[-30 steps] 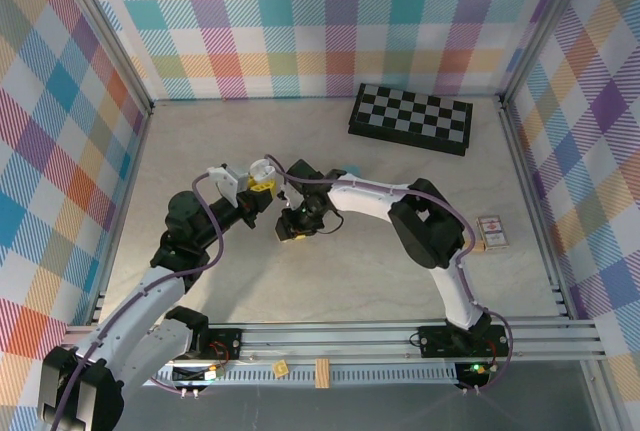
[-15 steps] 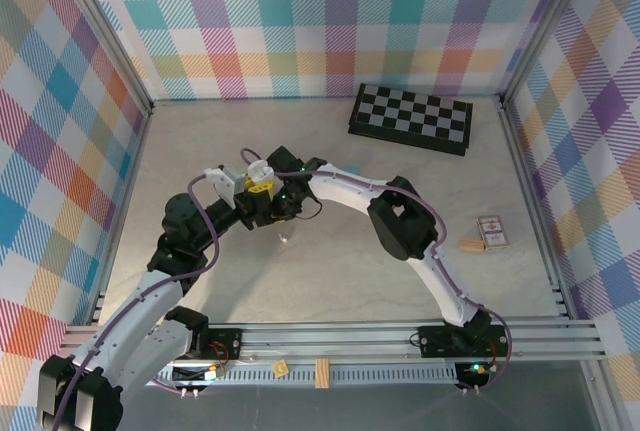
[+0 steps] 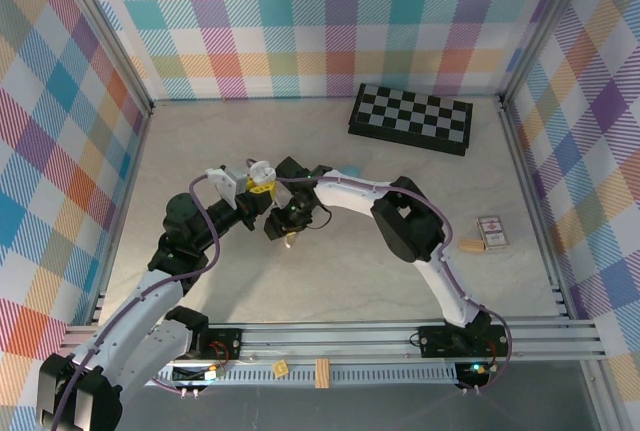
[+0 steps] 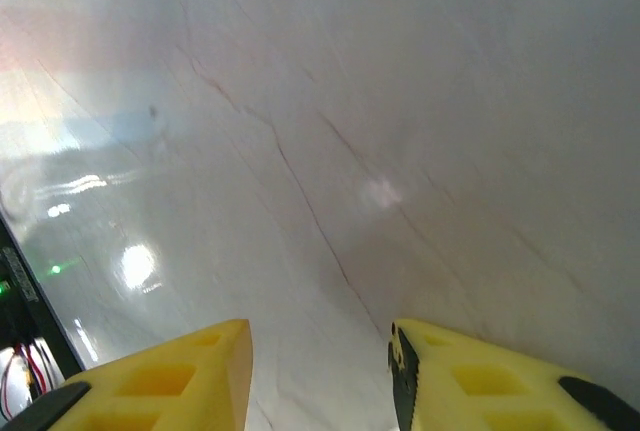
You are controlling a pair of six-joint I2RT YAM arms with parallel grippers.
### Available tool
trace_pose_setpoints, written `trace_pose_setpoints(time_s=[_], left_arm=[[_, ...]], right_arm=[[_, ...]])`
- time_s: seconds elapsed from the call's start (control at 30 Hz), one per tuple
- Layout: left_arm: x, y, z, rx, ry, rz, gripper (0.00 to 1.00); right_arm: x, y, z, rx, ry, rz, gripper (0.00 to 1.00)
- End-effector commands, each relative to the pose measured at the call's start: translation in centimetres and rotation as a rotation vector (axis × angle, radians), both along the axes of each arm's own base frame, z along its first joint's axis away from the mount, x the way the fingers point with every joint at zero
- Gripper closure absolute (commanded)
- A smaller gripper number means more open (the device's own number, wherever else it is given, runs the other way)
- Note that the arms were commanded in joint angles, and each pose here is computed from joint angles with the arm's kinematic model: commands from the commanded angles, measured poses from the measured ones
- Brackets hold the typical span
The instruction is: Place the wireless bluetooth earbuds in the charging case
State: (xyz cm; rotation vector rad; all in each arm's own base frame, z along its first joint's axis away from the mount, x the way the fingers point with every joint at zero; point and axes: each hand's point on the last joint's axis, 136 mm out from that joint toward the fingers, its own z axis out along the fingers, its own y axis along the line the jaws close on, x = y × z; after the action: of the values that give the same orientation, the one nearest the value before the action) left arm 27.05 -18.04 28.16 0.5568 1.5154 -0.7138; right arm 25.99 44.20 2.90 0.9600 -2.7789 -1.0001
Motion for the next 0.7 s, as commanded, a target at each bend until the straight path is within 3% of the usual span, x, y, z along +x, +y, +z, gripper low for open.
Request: trace_pose_setpoints(time_s=[0.0, 0.27, 0.67], left_arm=[[-0.1, -0.2, 1.3, -0.015, -0.023, -0.008, 0.88], [0.2, -0.3, 1.1, -0.008, -0.021, -0.005, 0.88], [0.1, -0.3, 1.4, -0.005, -0.026, -0.005, 0.88]], right_arm=[[-1.1, -3.1, -0.2, -0.071, 0.016, 0.010, 0.58], [-3.6, -4.9, 0.9, -0.047, 0.054, -0.002, 0.59], [-0.8, -3.1, 2.0, -0.090, -0.126, 0.027, 0.57]])
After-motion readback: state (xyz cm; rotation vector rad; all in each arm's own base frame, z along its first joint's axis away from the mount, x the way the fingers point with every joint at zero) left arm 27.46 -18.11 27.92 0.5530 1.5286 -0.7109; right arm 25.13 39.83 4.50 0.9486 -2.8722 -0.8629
